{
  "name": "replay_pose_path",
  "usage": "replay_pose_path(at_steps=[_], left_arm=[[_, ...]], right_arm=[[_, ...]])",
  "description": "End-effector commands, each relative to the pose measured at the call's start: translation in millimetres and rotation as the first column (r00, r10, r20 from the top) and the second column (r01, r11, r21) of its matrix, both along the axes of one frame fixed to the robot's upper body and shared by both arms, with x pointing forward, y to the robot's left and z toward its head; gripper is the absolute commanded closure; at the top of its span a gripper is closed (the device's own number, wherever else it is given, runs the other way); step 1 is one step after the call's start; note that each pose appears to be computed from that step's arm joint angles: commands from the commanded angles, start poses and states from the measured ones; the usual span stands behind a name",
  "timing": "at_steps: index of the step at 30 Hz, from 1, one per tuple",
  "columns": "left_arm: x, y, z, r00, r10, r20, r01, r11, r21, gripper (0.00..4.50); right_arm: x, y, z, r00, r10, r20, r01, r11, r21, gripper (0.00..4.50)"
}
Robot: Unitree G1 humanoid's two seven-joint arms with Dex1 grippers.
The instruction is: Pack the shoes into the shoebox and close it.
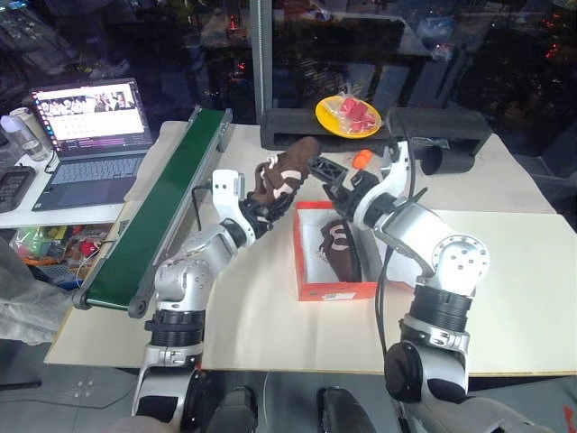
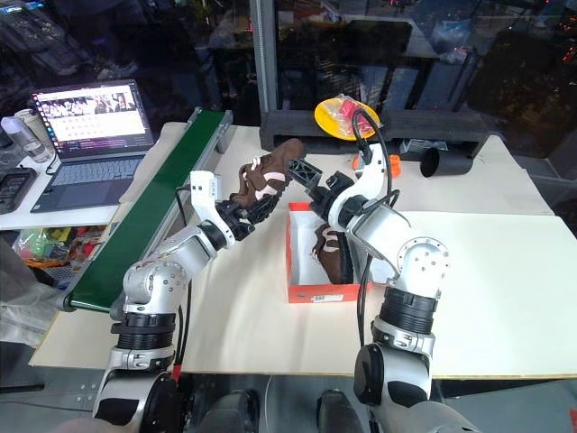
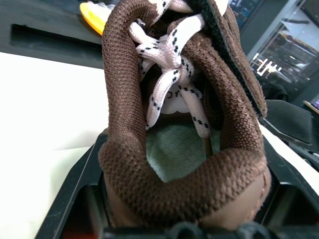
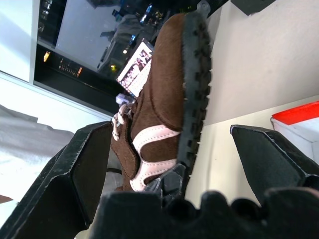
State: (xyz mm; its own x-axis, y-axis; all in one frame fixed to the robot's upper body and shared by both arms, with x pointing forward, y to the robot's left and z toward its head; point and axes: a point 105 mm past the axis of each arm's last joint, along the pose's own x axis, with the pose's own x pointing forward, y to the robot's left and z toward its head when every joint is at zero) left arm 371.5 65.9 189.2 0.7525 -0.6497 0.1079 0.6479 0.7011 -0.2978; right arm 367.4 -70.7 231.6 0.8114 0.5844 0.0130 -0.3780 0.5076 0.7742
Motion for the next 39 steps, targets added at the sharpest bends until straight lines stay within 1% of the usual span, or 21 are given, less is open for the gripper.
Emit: replay_pose_path(at_steps=[1,3,5,10,11,12,14,17,20,23,25,26,27,28,29,31,33,35,37,39], left_arm=[[-20.7,-22.6,20.1,0.988,-0.130,0.085,0.132,0.991,-0.011,1.60],[-27.1,-28.0,18.4,0.982,-0.168,0.084,0.169,0.986,-0.003,1.60],[-28.4,-28.7,17.7,0.982,-0.169,0.082,0.169,0.986,-0.002,1.60],[-19.0,-19.1,19.1,0.991,-0.103,0.085,0.103,0.995,0.002,1.60],[-14.6,-14.7,18.7,0.994,-0.075,0.081,0.075,0.997,0.006,1.62],[-10.3,-10.5,18.0,0.996,-0.048,0.081,0.046,0.999,0.017,1.62],[-3.7,-5.1,16.4,0.996,-0.003,0.090,-0.002,0.999,0.049,1.62],[-3.2,-6.9,13.2,0.995,-0.002,0.096,-0.005,0.997,0.077,1.62],[-5.2,-10.5,7.8,0.995,-0.014,0.100,0.003,0.994,0.106,1.62],[-7.5,-13.9,4.4,0.994,-0.028,0.107,0.014,0.992,0.128,1.62],[-14.6,-18.7,4.4,0.989,-0.080,0.125,0.064,0.990,0.126,0.87],[-18.0,-21.3,2.8,0.985,-0.103,0.139,0.081,0.985,0.155,0.66],[-20.2,-23.2,0.1,0.981,-0.117,0.154,0.086,0.977,0.197,0.26],[-22.9,-25.0,-4.7,0.977,-0.137,0.164,0.095,0.965,0.244,0.01],[-24.2,-24.9,-9.5,0.975,-0.145,0.170,0.093,0.955,0.281,0.01],[-25.3,-21.6,-16.7,0.976,-0.145,0.163,0.089,0.947,0.308,0.01],[-26.6,-15.1,-24.3,0.978,-0.143,0.154,0.085,0.940,0.332,0.01],[-27.1,-9.1,-31.5,0.979,-0.140,0.147,0.078,0.927,0.366,0.01],[-27.5,-6.2,-34.3,0.979,-0.142,0.147,0.076,0.922,0.380,0.01],[-28.4,-4.8,-37.0,0.977,-0.155,0.146,0.085,0.914,0.397,0.01]], right_arm=[[0.2,2.9,14.4,0.999,0.015,0.050,-0.017,0.999,0.039,0.00],[2.7,5.5,17.1,0.998,0.020,0.054,-0.023,0.999,0.045,0.00],[5.0,6.8,17.6,0.998,0.021,0.054,-0.024,0.999,0.046,0.00],[7.9,5.6,11.7,0.999,0.009,0.032,-0.010,0.999,0.050,0.00],[7.7,5.7,10.4,1.000,0.008,0.028,-0.009,0.999,0.049,0.51],[7.1,6.0,9.4,1.000,0.007,0.026,-0.008,0.999,0.046,0.72],[6.3,6.8,8.8,1.000,0.008,0.025,-0.009,0.999,0.046,1.37],[6.4,7.9,8.1,1.000,0.008,0.025,-0.009,0.999,0.034,2.42],[5.6,9.9,7.3,1.000,0.017,0.024,-0.017,1.000,0.023,3.25],[5.8,9.4,6.6,1.000,0.014,0.023,-0.014,1.000,0.021,3.25],[7.3,6.5,7.2,1.000,-0.004,0.027,0.004,1.000,0.014,3.30],[8.4,4.6,8.2,0.999,-0.016,0.031,0.016,1.000,0.011,3.30],[9.4,2.7,9.1,0.999,-0.027,0.034,0.027,1.000,0.009,3.30],[12.8,-3.4,10.4,0.996,-0.069,0.049,0.069,0.997,-0.016,3.30],[17.1,-11.9,11.9,0.990,-0.126,0.069,0.130,0.990,-0.050,3.30],[25.0,-30.0,15.0,0.965,-0.229,0.126,0.246,0.959,-0.143,3.30],[27.3,-36.9,19.6,0.954,-0.231,0.191,0.274,0.930,-0.245,3.30],[26.7,-36.4,18.3,0.963,-0.177,0.201,0.238,0.911,-0.336,3.30],[24.8,-33.5,13.8,0.979,-0.123,0.164,0.177,0.911,-0.372,3.30],[18.2,-26.7,5.8,0.994,-0.028,0.106,0.071,0.898,-0.434,3.30]])
